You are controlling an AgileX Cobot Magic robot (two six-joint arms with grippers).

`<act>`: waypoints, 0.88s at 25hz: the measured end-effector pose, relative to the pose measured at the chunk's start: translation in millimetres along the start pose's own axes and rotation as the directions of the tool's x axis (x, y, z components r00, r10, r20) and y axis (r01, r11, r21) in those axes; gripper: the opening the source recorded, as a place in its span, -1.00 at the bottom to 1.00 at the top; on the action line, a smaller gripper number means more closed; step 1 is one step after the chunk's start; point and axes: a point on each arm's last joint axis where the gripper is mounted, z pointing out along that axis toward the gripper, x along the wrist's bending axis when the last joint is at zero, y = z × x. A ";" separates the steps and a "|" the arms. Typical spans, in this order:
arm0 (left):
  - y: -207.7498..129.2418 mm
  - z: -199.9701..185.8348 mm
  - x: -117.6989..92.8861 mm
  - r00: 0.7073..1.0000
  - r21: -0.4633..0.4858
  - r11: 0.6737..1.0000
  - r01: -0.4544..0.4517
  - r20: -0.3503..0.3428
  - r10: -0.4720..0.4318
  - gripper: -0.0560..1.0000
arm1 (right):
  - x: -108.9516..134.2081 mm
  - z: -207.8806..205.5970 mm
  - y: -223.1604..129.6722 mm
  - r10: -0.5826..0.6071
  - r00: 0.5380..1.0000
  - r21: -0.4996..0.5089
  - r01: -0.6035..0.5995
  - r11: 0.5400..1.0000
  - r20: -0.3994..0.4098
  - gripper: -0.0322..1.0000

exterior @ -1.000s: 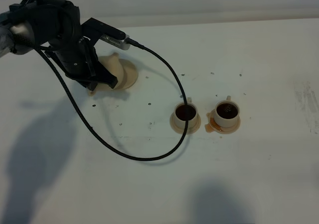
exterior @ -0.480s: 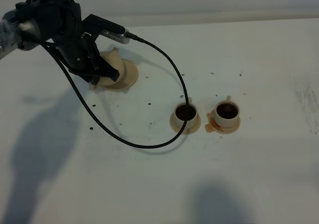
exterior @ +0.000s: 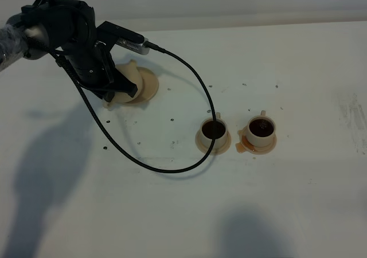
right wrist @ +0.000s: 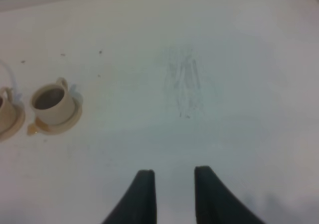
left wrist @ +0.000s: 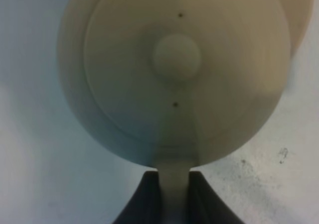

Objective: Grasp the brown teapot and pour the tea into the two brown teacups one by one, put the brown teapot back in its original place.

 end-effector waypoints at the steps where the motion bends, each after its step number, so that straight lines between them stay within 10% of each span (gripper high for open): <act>1: 0.3 0.0 -0.2 1.000 -0.003 1.000 0.002 0.002 -0.002 -0.87 | 0.0 0.0 0.0 0.000 1.000 0.000 0.000 1.000 0.000 -0.51; 22: 8.2 5.4 -1.8 1.000 -0.021 1.000 0.004 0.029 -0.004 -0.87 | 0.0 0.0 0.0 0.000 1.000 0.000 0.000 1.000 0.000 -0.51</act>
